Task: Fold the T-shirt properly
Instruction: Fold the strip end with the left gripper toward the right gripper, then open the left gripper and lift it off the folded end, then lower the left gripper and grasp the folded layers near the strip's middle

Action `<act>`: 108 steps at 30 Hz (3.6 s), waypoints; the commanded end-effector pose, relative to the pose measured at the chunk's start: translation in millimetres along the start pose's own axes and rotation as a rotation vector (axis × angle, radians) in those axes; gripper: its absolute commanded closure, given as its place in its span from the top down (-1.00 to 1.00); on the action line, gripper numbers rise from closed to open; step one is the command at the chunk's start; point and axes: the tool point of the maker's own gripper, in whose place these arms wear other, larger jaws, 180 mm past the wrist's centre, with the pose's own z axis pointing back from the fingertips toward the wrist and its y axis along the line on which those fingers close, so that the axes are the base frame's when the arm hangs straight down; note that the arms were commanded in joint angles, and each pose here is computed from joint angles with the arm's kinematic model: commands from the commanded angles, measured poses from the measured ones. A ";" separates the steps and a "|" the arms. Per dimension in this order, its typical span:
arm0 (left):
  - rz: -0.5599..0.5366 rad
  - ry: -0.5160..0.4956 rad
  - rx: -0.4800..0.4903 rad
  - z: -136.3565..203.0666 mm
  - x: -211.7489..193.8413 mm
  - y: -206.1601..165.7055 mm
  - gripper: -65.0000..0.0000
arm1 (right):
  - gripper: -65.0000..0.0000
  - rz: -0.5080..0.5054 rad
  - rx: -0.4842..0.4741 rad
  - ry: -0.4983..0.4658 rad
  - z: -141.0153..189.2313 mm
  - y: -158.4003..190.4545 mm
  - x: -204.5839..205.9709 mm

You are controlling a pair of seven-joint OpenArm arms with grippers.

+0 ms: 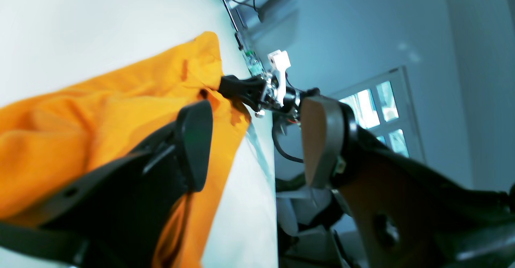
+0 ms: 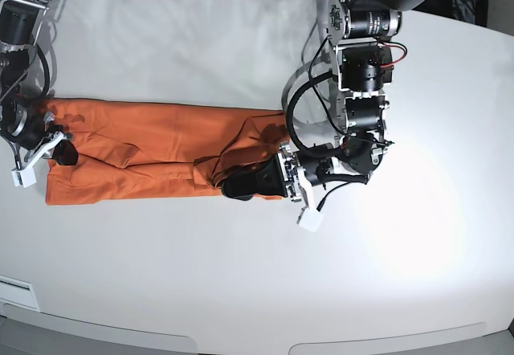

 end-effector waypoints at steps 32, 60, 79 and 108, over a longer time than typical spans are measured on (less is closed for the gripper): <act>-0.099 0.008 -0.066 -27.3 40.8 -34.4 0.11 | -1.00 0.010 -0.001 0.014 6.1 -2.5 4.6; -0.135 0.165 0.112 1.4 39.5 -10.9 -1.00 | -1.00 0.004 0.007 0.021 6.1 -0.9 3.2; -0.192 0.464 -0.006 -74.2 -49.4 -24.8 -1.00 | -1.00 0.004 0.007 0.032 6.2 -0.9 1.2; -0.319 0.596 0.314 -29.1 2.7 8.7 -1.00 | -1.00 0.004 0.008 0.032 6.1 -0.8 1.2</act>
